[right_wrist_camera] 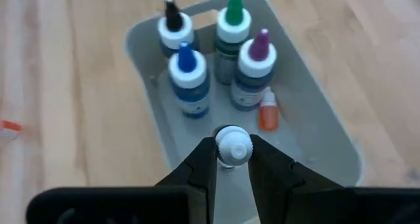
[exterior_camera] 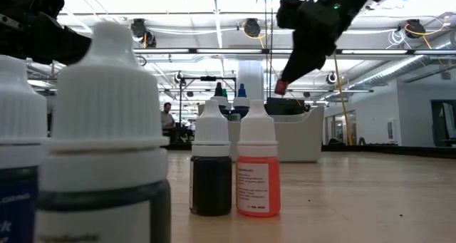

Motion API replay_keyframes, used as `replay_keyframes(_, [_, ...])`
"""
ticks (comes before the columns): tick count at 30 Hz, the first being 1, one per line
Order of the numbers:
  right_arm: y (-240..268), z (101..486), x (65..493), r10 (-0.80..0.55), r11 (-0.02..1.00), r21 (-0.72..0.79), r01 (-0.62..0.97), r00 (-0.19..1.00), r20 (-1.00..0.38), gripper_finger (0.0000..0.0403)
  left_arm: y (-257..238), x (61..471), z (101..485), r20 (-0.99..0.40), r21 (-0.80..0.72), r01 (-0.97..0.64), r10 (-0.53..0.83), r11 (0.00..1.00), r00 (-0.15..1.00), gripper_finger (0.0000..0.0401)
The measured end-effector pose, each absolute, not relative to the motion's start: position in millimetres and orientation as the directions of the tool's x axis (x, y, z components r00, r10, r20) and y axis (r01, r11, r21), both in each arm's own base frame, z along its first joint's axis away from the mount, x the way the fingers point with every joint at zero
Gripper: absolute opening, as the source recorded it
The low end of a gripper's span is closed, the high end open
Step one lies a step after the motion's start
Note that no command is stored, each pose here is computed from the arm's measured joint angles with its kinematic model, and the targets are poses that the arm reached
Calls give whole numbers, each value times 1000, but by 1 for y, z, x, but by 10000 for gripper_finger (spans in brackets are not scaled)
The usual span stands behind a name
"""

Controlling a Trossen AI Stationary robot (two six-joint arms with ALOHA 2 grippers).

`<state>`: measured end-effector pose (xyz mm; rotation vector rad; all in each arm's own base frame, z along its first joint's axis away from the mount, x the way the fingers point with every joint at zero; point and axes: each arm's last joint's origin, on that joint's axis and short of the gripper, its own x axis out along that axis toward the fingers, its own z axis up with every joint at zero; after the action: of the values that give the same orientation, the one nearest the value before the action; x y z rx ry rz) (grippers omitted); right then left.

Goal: Pick & Place food coloring
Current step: Put the red food coloring bottle into the bin

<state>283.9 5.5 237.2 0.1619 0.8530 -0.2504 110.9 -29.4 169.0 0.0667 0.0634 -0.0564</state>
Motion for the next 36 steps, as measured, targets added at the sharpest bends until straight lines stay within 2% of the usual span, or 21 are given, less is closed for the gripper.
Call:
replay_keyframes(12, [-22, 214, 308, -208, 928, -1, 372, 517, -830, 59, -29, 111, 169, -65, 61, 58, -54, 996, 996, 35])
replay_keyframes(36, [-30, 182, 321, -213, 919, -23, 393, 448, -868, 59, -29, 111, 168, -72, 63, 59, -54, 996, 996, 35])
